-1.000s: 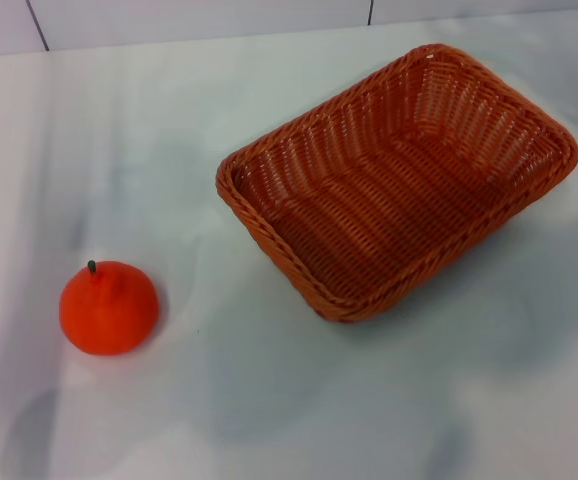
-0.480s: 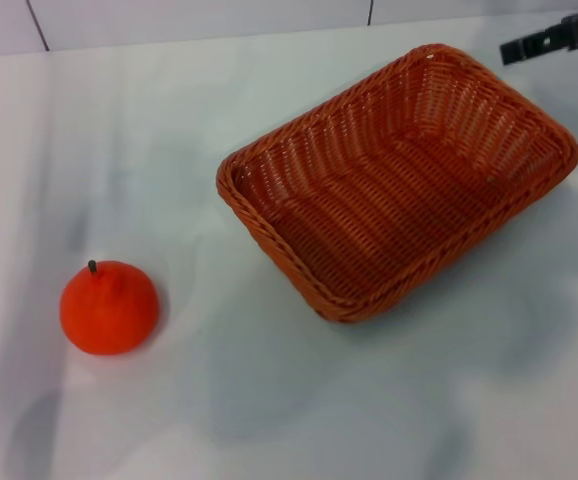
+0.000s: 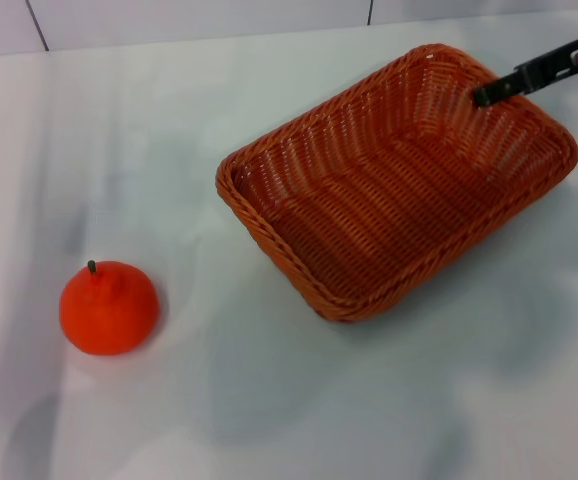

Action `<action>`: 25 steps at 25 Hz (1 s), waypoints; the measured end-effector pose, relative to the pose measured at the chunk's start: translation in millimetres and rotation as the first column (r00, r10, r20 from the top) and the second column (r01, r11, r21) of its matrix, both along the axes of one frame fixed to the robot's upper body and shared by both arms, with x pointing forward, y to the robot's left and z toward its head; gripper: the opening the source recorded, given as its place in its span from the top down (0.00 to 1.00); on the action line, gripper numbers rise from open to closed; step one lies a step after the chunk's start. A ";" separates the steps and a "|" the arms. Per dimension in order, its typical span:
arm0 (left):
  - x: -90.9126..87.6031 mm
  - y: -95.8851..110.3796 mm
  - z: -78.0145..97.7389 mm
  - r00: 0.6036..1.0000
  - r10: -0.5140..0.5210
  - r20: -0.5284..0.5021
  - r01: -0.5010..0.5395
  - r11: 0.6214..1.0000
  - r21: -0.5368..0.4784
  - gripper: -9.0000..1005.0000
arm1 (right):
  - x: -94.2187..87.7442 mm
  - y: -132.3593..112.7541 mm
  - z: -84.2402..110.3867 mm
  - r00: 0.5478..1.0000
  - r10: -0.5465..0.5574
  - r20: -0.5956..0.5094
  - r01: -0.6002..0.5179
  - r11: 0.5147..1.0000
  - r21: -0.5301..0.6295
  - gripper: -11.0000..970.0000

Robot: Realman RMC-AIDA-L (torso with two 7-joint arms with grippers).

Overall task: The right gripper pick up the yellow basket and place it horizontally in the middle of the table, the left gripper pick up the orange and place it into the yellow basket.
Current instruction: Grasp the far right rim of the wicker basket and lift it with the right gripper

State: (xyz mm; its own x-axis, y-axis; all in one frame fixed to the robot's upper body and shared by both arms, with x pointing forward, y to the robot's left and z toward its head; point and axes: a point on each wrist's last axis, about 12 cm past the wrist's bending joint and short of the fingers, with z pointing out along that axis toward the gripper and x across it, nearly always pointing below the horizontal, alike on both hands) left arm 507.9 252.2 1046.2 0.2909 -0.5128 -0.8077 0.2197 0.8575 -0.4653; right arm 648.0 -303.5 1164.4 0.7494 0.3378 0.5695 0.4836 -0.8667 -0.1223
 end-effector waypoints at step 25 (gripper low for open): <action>1.2 0.4 -2.5 1.000 0.012 -0.025 -0.012 1.000 -0.011 0.09 | -13.0 -0.4 -24.9 0.999 -0.028 -0.038 0.031 0.997 0.067 0.72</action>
State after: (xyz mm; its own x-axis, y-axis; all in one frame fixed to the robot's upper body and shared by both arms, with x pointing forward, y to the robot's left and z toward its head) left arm 509.1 252.6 1043.7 0.2774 -0.5181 -0.8091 0.1975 0.8549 -0.4798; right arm 635.0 -303.9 1139.4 0.7794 0.2768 0.5620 0.4519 -0.8697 -0.1984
